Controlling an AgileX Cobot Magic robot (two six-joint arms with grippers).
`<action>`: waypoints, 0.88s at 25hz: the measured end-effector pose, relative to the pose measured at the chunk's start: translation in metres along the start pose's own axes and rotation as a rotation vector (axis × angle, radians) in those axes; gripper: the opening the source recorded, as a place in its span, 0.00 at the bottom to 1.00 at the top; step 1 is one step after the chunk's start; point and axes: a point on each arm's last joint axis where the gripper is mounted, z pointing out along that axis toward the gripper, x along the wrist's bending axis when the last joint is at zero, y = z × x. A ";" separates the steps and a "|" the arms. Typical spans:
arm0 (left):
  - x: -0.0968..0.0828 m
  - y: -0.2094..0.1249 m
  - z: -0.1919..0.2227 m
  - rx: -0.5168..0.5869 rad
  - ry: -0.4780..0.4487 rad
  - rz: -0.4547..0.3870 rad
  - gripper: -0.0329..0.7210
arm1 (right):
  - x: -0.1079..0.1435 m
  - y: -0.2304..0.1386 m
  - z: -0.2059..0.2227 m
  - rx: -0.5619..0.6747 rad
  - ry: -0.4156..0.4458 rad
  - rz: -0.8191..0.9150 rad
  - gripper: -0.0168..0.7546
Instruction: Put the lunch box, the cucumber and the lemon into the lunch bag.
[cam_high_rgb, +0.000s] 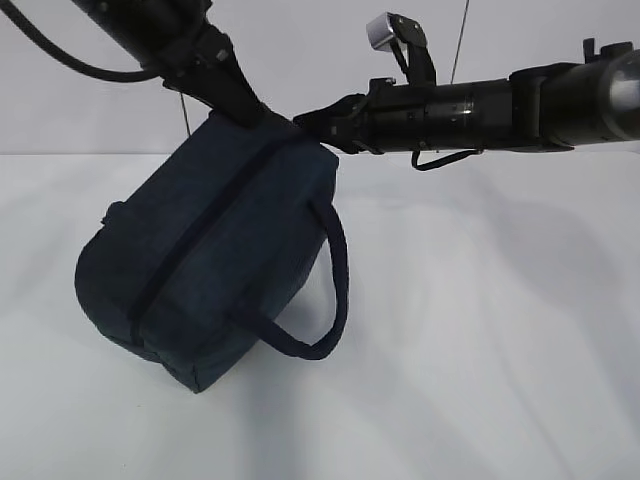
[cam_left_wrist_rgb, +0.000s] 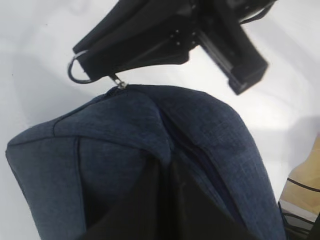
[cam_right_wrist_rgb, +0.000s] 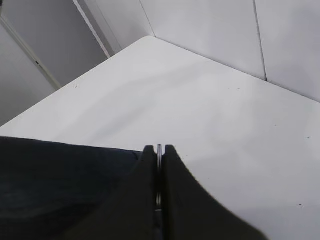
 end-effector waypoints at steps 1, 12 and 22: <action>-0.003 0.001 -0.003 -0.009 -0.006 0.007 0.05 | 0.000 0.000 0.000 -0.001 -0.001 0.002 0.03; -0.016 0.005 -0.018 -0.047 -0.020 0.036 0.05 | -0.001 0.001 -0.001 -0.008 -0.004 0.010 0.03; -0.017 0.003 -0.019 -0.034 -0.028 0.039 0.05 | 0.004 0.007 -0.004 -0.025 0.032 0.051 0.49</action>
